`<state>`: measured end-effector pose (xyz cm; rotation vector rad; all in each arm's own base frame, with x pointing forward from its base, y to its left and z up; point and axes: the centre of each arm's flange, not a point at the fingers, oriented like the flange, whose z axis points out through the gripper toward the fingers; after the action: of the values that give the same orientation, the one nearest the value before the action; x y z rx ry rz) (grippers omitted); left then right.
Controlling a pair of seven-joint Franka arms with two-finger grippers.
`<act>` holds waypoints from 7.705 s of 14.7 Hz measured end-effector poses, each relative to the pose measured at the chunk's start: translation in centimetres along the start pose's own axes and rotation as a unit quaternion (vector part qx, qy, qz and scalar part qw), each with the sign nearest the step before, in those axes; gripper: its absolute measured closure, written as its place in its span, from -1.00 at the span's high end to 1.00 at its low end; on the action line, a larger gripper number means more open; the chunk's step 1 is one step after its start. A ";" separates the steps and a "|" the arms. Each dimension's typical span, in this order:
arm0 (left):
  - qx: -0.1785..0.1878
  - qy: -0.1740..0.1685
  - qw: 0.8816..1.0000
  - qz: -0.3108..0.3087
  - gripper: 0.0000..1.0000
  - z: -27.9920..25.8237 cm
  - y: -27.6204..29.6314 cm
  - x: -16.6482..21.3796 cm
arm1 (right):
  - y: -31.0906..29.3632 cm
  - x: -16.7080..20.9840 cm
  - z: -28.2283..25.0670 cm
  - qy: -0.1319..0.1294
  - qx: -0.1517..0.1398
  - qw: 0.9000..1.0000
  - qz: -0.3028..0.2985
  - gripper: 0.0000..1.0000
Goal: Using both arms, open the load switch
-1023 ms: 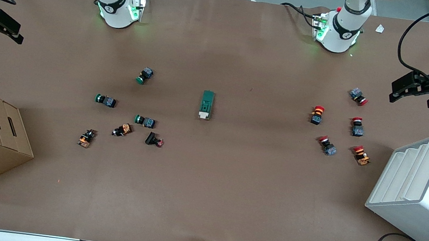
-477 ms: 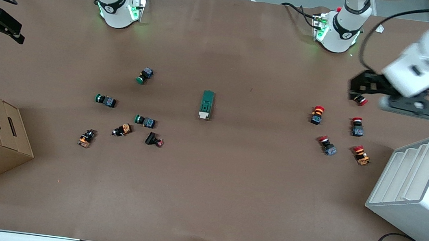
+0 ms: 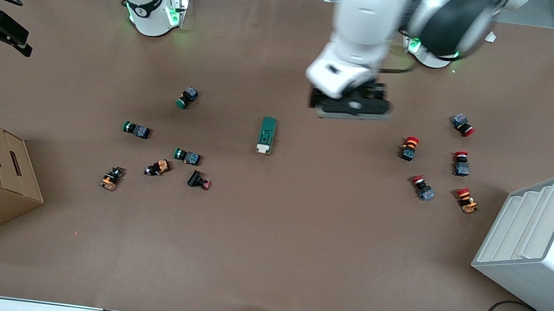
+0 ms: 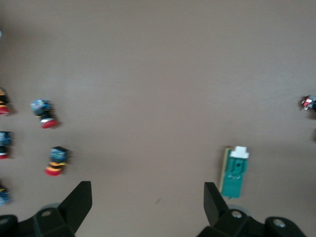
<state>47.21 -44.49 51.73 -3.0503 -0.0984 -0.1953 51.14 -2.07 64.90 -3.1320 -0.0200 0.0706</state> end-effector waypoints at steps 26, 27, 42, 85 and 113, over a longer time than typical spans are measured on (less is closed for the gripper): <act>-0.059 0.385 0.921 -0.017 1.00 35.9 16.1 -27.4 | -14.6 8.0 15.4 -0.106 -0.011 0.940 0.326 1.00; -0.065 0.391 0.918 -0.015 1.00 36.5 16.0 -27.4 | -17.3 8.1 16.6 -0.107 -0.019 0.931 0.350 1.00; -0.056 0.480 0.876 -0.004 1.00 40.6 15.3 -29.5 | -40.7 8.5 39.4 -0.113 -0.063 0.785 0.605 1.00; -0.055 0.499 0.865 -0.008 1.00 41.2 15.4 -29.9 | -48.8 -1.1 45.9 -0.205 -0.199 0.765 0.577 1.00; -0.026 0.427 0.903 -0.050 1.00 38.0 16.4 -28.1 | -2.4 17.1 12.8 -0.046 -0.015 0.997 0.053 1.00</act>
<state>25.28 -59.15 9.22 -2.7007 -0.1830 -1.5048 67.62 0.70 51.40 -3.1558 0.1446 0.2172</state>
